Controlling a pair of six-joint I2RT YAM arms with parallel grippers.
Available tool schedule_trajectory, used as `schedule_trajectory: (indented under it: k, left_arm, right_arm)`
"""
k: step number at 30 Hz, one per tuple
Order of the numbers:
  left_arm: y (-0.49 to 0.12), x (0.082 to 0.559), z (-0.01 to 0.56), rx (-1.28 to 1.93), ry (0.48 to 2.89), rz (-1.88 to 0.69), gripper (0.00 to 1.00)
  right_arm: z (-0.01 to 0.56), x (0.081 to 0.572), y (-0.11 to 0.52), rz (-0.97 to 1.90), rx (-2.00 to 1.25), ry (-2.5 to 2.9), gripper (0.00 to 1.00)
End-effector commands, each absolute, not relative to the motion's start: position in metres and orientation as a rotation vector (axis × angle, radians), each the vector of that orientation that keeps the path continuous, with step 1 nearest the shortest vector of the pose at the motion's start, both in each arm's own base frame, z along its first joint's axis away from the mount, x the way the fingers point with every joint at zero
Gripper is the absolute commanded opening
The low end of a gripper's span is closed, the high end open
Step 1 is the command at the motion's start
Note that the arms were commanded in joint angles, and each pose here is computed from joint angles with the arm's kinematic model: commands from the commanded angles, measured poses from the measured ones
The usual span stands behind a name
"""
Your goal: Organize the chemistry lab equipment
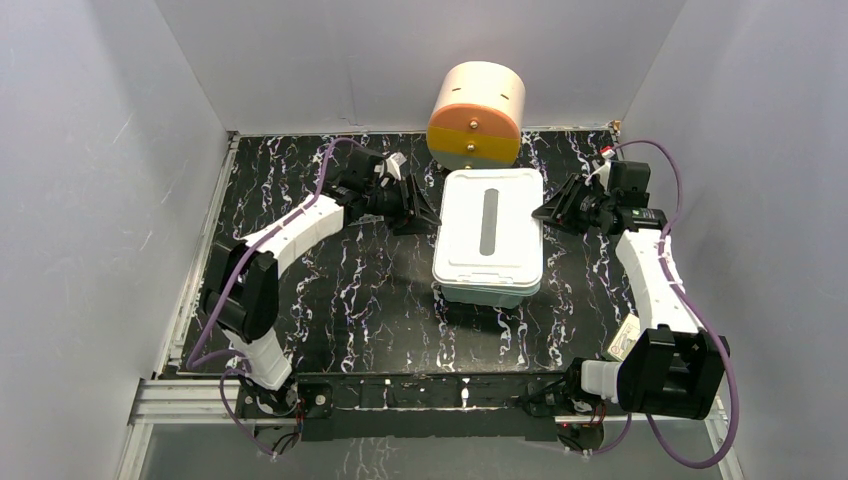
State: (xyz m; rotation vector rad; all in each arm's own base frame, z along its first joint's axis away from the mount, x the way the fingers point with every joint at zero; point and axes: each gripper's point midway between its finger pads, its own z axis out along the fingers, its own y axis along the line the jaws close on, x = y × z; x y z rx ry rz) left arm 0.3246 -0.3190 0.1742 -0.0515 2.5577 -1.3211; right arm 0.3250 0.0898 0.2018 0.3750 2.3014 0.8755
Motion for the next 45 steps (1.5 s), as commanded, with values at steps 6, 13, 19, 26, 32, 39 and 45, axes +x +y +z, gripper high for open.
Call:
schedule_trajectory:
  k: [6, 13, 19, 26, 32, 39, 45]
  left_arm:
    - [-0.327, 0.322, 0.18, 0.0, 2.576, -1.372, 0.51]
    - [-0.328, 0.322, 0.182, 0.01, 2.57, -1.38, 0.53]
    - [-0.33, 0.319, 0.178, 0.016, 2.585, -1.399, 0.52]
    - [-0.334, 0.315, 0.176, 0.028, 2.596, -1.405, 0.53]
    - [-0.334, 0.314, 0.173, 0.026, 2.606, -1.406, 0.55]
    - [-0.335, 0.315, 0.175, 0.023, 2.599, -1.399, 0.56]
    - [-0.335, 0.313, 0.17, 0.016, 2.617, -1.405, 0.56]
  right_arm:
    - [0.219, 0.332, 0.061, 0.665, 0.378, 2.283, 0.58]
    - [0.212, 0.326, 0.06, 0.646, 0.363, 2.315, 0.67]
    - [0.196, 0.321, 0.075, 0.758, 0.304, 2.372, 0.74]
    - [0.181, 0.32, 0.078, 0.792, 0.28, 2.414, 0.77]
    - [0.164, 0.315, 0.08, 0.806, 0.266, 2.474, 0.77]
    - [0.166, 0.312, 0.079, 0.79, 0.248, 2.494, 0.64]
    - [0.159, 0.31, 0.078, 0.765, 0.258, 2.516, 0.51]
